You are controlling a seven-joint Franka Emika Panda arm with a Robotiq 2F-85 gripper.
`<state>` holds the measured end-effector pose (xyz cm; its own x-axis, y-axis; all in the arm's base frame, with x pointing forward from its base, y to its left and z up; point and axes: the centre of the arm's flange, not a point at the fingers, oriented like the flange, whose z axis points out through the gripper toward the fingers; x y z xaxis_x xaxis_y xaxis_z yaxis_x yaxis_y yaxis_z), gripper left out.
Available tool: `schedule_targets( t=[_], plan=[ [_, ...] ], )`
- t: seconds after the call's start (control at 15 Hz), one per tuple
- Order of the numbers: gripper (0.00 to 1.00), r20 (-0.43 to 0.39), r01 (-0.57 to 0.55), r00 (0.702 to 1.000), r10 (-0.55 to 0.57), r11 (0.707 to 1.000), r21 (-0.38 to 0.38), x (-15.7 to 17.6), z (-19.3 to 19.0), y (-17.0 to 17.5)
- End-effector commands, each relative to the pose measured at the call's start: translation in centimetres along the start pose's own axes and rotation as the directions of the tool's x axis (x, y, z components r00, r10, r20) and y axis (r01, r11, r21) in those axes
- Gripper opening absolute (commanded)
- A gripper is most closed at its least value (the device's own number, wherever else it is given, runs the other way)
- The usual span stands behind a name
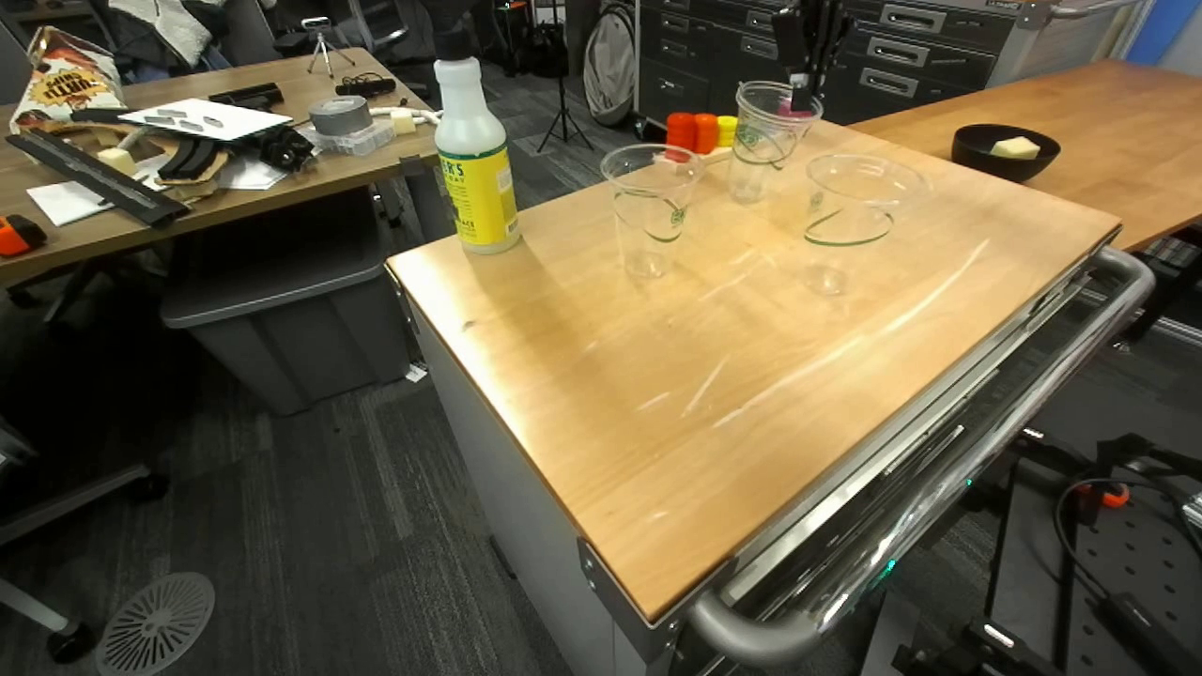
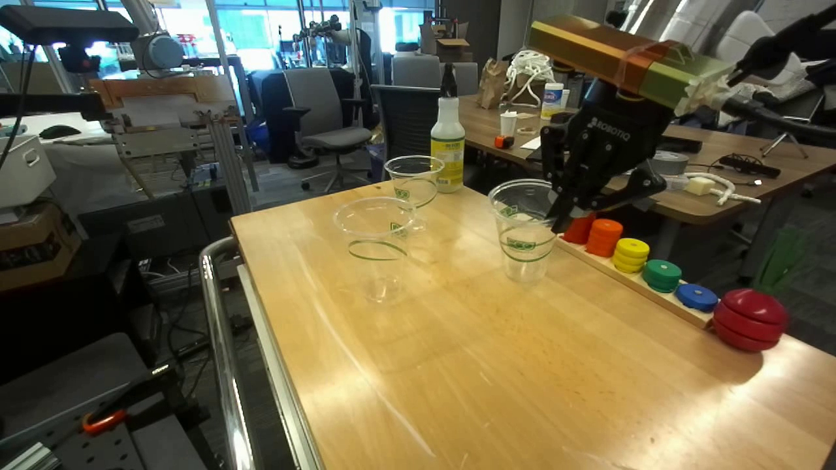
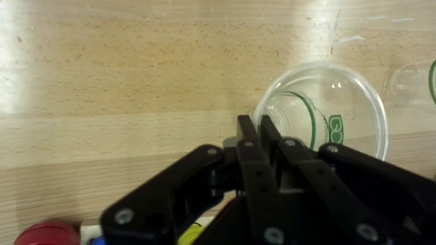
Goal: Stack the clear cups together
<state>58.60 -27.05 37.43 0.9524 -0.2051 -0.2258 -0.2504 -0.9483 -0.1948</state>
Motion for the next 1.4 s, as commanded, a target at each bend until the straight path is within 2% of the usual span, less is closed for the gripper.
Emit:
schedule_targets(
  t=[0.0, 0.2, 0.33, 0.8, 0.93, 1.07, 1.33],
  plan=[
    [0.02, -0.022, -0.014, 1.000, 0.015, 0.998, 0.058, 0.3, -0.6, -0.9],
    [0.02, -0.008, -0.020, 1.000, 0.021, 0.995, 0.094, -0.5, -1.2, -1.3],
    [0.02, 0.017, -0.023, 1.000, 0.022, 0.996, 0.087, -1.8, -2.5, -1.6],
    [0.02, 0.102, -0.068, 0.992, 0.070, 0.997, -0.029, -9.5, -9.8, -3.8],
    [0.02, 0.132, -0.038, 0.990, 0.044, 0.998, -0.044, -11.5, -10.7, -5.0],
    [0.02, 0.129, 0.012, 0.992, -0.005, 0.998, -0.055, -12.9, -11.2, -6.6],
    [0.02, 0.152, 0.087, 0.986, -0.074, 0.993, -0.082, -14.0, -9.9, -9.2]
  ],
)
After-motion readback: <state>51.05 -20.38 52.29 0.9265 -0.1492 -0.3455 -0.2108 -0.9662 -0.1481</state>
